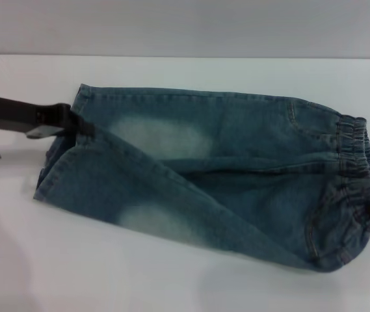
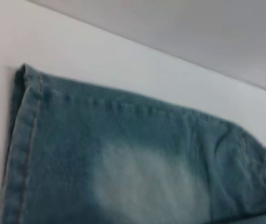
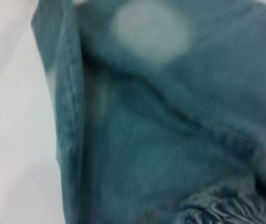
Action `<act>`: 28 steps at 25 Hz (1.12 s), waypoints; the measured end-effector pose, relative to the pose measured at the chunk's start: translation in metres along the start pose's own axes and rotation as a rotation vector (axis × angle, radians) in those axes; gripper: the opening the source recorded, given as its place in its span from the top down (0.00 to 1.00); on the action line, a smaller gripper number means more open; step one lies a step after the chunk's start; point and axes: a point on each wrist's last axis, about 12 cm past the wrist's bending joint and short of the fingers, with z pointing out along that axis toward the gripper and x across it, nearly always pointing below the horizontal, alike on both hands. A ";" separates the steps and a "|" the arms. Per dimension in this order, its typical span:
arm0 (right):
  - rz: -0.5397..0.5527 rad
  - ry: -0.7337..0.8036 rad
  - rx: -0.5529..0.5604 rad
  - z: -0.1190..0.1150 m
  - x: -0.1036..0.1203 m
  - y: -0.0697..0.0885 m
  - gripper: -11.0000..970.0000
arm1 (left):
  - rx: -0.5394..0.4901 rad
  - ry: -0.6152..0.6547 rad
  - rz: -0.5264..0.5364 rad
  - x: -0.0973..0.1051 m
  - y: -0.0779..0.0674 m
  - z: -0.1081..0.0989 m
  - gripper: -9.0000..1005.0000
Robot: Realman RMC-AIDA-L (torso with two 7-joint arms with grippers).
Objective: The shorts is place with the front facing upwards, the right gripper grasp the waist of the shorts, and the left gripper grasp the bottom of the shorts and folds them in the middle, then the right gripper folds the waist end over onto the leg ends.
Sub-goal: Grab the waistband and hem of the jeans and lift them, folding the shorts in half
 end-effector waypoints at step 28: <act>0.312 -0.593 0.167 0.021 0.049 -0.009 0.98 | -0.083 -0.281 0.008 -0.038 0.005 -0.013 0.97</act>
